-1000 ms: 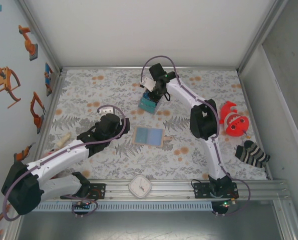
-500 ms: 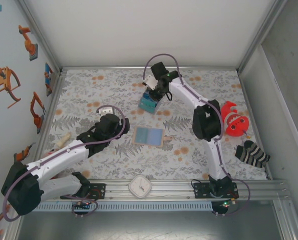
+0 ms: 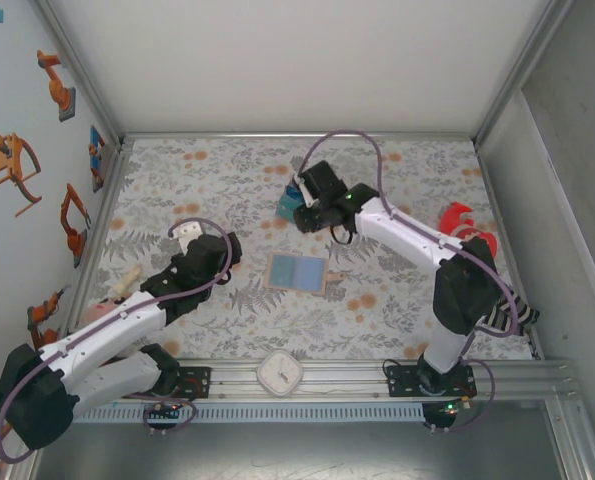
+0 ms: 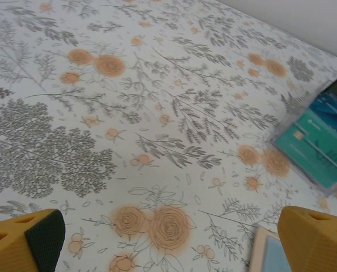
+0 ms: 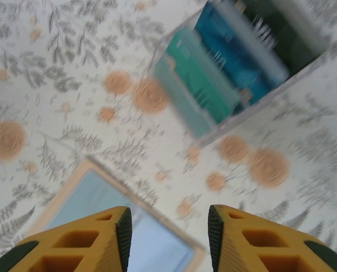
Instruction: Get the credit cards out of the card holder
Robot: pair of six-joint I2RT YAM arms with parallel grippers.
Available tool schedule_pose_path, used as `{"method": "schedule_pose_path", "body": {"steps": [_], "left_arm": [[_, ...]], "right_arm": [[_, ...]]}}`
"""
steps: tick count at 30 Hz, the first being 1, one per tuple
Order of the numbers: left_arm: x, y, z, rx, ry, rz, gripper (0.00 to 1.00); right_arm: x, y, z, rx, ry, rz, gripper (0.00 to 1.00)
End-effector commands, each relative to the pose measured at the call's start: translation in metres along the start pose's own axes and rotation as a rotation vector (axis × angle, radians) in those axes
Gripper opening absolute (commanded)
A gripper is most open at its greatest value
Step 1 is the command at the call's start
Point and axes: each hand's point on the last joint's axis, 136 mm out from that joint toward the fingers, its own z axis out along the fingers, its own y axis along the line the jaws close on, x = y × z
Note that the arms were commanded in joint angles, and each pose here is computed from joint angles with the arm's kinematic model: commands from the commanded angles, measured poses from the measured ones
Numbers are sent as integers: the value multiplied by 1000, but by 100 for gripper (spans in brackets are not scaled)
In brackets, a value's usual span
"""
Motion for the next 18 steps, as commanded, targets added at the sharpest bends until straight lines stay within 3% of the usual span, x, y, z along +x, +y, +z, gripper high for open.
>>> {"method": "schedule_pose_path", "body": {"steps": [1,9,18], "left_arm": [[-1,21,-1,-81,-34,-60,97],[2,47,-7,-146,-77,-147,97],[1,66,-16,-188,-107,-193,97]], "right_arm": [[24,11,10,59,27,125,43],[59,76,46,21,115,58,56],[70,97,77,-2,193,6,56]]}}
